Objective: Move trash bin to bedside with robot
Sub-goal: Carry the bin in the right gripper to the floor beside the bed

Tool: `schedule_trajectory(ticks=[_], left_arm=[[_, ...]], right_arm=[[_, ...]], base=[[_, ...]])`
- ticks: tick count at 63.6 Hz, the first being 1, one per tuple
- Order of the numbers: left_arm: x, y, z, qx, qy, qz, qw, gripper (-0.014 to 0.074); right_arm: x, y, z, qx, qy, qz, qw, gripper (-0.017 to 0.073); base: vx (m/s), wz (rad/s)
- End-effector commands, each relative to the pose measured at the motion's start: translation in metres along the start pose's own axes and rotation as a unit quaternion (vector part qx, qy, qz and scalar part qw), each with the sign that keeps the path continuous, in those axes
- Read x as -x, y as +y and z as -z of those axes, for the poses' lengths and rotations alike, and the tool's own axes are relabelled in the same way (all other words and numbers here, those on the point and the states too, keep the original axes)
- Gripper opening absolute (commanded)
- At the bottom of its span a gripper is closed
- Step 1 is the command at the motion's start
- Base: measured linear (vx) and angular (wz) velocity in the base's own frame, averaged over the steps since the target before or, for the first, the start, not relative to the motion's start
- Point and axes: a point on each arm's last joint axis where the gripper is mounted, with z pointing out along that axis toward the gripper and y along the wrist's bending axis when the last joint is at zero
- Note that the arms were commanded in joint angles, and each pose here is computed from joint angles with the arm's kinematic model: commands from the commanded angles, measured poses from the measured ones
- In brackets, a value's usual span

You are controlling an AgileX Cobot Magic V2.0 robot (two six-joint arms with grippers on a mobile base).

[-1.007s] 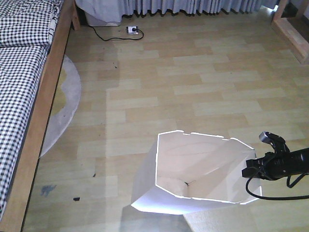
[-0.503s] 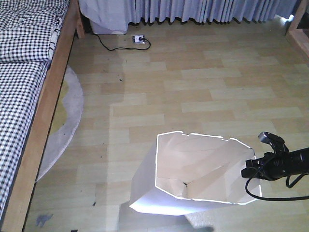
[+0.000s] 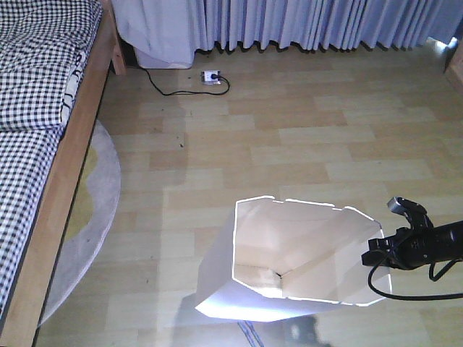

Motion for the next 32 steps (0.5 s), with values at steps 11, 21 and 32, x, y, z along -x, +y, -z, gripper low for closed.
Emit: schedule_trajectory(ticks=[11, 21, 32], left_arm=[[0.0151, -0.0005, 0.0023, -0.002, -0.052, 0.002, 0.999, -0.0006], [0.0151, -0.0005, 0.0023, -0.002, -0.052, 0.002, 0.999, -0.0006], [0.0151, -0.0005, 0.0023, -0.002, -0.052, 0.002, 0.999, -0.0006]], right_arm=[[0.0184, 0.0292, 0.021, 0.115, -0.051, 0.008, 0.992, -0.0005], [0.0184, 0.0292, 0.021, 0.115, -0.051, 0.008, 0.992, -0.0005], [0.0184, 0.0292, 0.021, 0.115, -0.051, 0.008, 0.992, -0.0005]], base=[[0.38, 0.06], [0.37, 0.07], [0.35, 0.08]])
